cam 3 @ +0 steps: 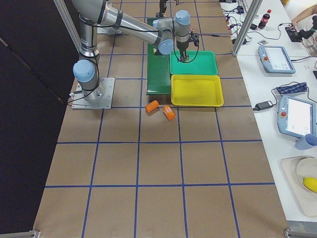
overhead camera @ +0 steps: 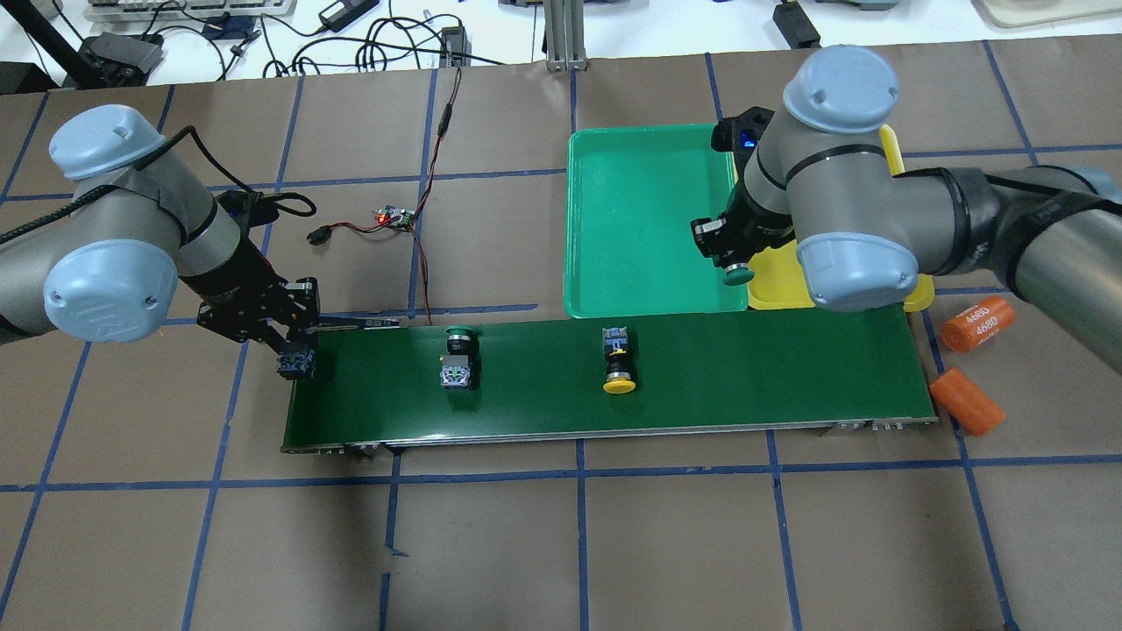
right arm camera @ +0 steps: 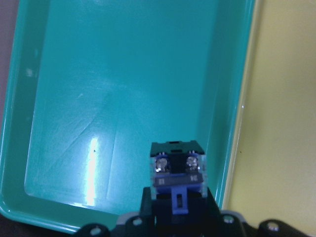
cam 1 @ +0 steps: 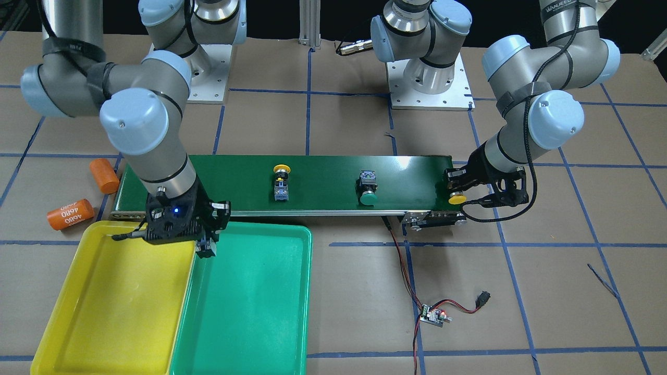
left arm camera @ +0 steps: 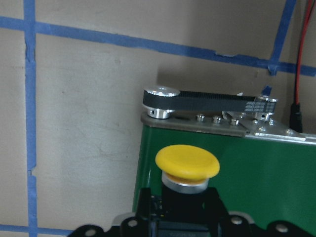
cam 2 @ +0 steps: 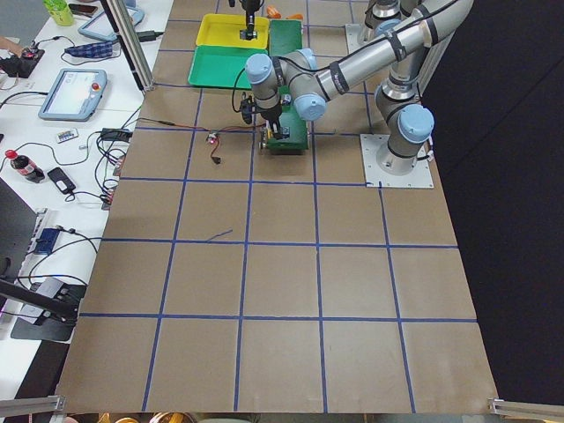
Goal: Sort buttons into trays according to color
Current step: 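Release the green switch in the green tray with right gripper while left withdraws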
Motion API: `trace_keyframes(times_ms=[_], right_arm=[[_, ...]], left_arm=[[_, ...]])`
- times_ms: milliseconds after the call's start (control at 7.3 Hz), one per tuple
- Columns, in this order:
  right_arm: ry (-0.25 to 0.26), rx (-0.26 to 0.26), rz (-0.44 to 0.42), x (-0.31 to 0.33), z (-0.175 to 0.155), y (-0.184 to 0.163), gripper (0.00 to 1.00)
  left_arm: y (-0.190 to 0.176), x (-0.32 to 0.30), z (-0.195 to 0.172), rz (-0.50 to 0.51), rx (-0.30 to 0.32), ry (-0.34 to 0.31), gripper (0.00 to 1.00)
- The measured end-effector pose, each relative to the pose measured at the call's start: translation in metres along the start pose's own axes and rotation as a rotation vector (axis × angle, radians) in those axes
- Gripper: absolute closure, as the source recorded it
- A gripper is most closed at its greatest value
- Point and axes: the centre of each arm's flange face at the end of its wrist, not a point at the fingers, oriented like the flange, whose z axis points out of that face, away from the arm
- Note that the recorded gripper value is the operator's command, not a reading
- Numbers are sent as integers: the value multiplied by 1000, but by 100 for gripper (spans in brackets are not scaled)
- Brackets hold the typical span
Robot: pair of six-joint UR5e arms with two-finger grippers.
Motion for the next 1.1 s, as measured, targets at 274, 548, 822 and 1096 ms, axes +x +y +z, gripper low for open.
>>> trace_keyframes(times_ms=[274, 548, 822, 1096], right_arm=[[-1, -16, 3, 2, 6, -9, 0], [-1, -34, 5, 3, 7, -7, 0], [9, -86, -8, 6, 2, 8, 0], [73, -143, -63, 16, -15, 39, 0]], left_arm=[[1, 1, 3, 0, -5, 0, 0], [0, 2, 0, -13, 3, 5, 0], [-6, 3, -24, -26, 47, 7, 0], [-20, 5, -78, -20, 109, -3, 0]])
